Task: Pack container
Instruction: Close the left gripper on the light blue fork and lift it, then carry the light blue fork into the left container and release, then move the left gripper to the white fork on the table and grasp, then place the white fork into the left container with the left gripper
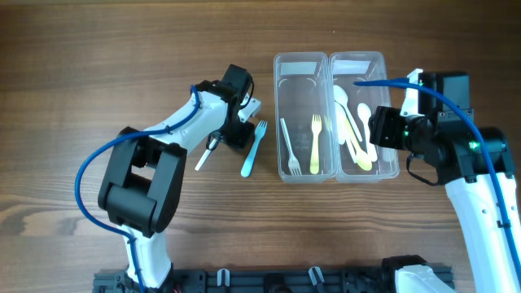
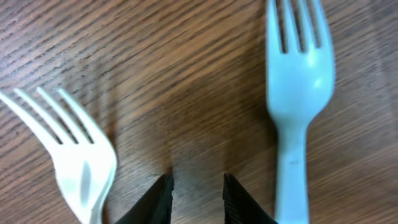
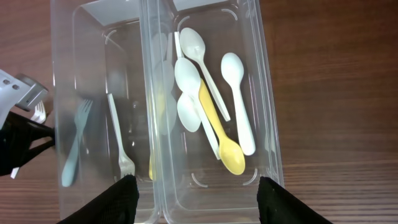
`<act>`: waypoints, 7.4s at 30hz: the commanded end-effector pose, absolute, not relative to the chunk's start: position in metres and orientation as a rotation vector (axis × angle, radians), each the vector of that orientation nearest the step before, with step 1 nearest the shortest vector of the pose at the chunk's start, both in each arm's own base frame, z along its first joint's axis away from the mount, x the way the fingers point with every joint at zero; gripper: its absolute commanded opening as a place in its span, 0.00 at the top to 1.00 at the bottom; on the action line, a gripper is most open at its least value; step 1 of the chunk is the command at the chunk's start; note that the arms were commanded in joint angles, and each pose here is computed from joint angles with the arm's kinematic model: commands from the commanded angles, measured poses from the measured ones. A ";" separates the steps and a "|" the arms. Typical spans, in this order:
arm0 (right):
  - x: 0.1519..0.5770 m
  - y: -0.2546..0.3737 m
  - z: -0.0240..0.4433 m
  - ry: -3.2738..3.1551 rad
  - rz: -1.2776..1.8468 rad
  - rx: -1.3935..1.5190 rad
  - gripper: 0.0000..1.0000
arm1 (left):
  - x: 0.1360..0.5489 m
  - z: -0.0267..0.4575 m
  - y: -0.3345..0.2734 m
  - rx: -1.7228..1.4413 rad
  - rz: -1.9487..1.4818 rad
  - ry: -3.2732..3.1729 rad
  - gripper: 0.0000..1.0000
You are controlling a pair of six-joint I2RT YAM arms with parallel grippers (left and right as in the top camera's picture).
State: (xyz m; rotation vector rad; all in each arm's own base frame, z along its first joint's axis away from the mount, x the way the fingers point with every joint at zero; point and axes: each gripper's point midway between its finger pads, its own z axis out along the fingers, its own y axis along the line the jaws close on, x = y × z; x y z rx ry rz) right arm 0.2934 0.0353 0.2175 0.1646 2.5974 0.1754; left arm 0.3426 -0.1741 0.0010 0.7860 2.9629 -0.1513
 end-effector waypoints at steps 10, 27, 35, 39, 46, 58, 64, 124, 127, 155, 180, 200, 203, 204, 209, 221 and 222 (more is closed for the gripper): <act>0.298 0.032 0.226 2.569 0.147 0.150 0.39 | 0.333 0.025 -0.220 0.810 -0.204 2.890 0.71; 0.296 0.032 0.225 2.577 0.144 0.145 0.39 | 0.359 0.025 -0.229 0.755 -0.067 2.770 0.57; 0.296 0.031 0.225 2.576 0.143 0.145 0.39 | 0.361 0.001 -0.226 0.752 -0.052 2.803 0.54; 0.296 0.031 0.225 2.577 0.143 0.145 0.39 | 0.362 -0.004 -0.227 0.752 -0.050 2.805 0.53; 0.296 0.032 0.225 2.577 0.144 0.145 0.39 | 0.372 -0.003 -0.222 0.715 -0.058 2.795 0.51; 0.295 0.031 0.224 2.580 0.143 0.147 0.40 | 0.370 -0.004 -0.218 0.711 -0.054 2.810 0.68; 0.295 0.031 0.224 2.583 0.143 0.146 0.43 | 0.367 -0.005 -0.216 0.714 -0.048 2.825 0.81; 0.271 -0.049 0.290 2.253 0.009 0.505 0.09 | 0.358 0.225 -0.209 0.427 0.076 2.501 0.40; 0.271 -0.057 0.288 2.253 0.049 0.551 0.07 | 0.360 0.206 -0.163 0.404 0.201 2.608 0.36; 0.289 -0.150 0.180 2.478 -0.021 1.055 0.01 | 0.339 0.014 -0.132 0.923 -0.128 3.028 0.49; 0.291 -0.147 0.180 2.478 0.009 1.048 0.00 | 0.336 0.017 -0.146 0.897 -0.043 3.071 0.96; 0.294 -0.140 0.181 2.478 0.071 1.038 0.01 | 0.337 0.200 -0.305 0.490 -0.582 2.604 0.96; 0.295 -0.138 0.181 2.483 0.083 1.025 0.00 | 0.339 0.180 -0.324 0.476 -0.592 2.624 0.96; 0.294 -0.137 0.181 2.483 0.088 1.023 0.01 | 0.340 0.174 -0.330 0.488 -0.593 2.625 0.96; 0.296 -0.133 0.183 2.486 0.112 0.992 0.01 | 0.345 0.154 -0.348 0.482 -0.612 2.633 0.79; 0.292 -0.105 0.244 2.350 0.193 0.692 0.05 | 0.357 0.222 -0.290 0.344 -0.549 2.531 0.60; 0.289 -0.098 0.256 2.323 0.205 0.634 0.05 | 0.356 0.233 -0.278 0.342 -0.511 2.509 0.60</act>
